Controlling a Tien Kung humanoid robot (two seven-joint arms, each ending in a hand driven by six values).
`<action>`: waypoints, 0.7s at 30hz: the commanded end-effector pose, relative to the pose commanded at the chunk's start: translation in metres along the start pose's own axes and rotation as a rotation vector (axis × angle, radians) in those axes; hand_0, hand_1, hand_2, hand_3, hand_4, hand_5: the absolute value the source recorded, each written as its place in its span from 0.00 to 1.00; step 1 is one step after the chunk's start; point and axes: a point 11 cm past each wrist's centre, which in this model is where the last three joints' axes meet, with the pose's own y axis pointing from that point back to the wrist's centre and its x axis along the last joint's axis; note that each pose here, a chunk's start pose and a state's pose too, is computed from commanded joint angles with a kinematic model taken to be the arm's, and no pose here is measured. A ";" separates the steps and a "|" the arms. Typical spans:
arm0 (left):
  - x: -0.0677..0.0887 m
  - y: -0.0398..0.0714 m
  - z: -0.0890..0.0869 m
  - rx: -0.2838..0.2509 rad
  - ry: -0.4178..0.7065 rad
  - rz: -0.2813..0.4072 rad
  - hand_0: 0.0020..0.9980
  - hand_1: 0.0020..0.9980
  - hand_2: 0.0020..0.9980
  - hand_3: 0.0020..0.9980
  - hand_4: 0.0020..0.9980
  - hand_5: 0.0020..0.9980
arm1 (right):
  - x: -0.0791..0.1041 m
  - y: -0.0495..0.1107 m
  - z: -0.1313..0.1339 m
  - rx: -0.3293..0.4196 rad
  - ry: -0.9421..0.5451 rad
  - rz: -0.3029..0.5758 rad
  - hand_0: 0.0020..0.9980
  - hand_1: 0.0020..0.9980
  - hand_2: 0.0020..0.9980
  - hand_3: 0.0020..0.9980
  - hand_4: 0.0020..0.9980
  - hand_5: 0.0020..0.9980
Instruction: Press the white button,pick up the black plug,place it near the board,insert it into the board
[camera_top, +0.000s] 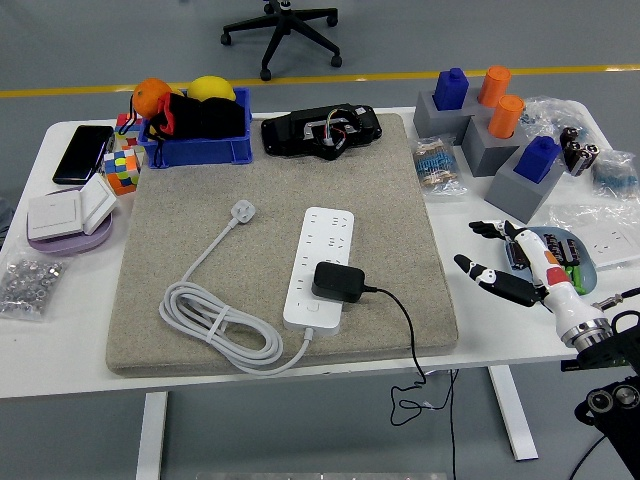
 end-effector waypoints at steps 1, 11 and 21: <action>0.000 0.000 0.000 -0.001 0.001 0.000 0.46 0.49 0.51 0.57 0.61 0.25 | 0.000 0.000 0.001 -0.005 -0.004 0.002 0.89 0.80 0.76 0.76 0.91 0.59; -0.001 0.000 0.002 -0.003 0.000 0.000 0.47 0.49 0.52 0.57 0.61 0.25 | -0.007 0.003 0.007 -0.031 -0.017 -0.009 0.87 0.79 0.75 0.75 0.91 0.57; -0.001 0.000 0.006 -0.007 0.002 0.004 0.46 0.49 0.51 0.57 0.61 0.25 | -0.003 0.003 0.008 -0.038 -0.022 0.010 0.85 0.78 0.75 0.75 0.91 0.56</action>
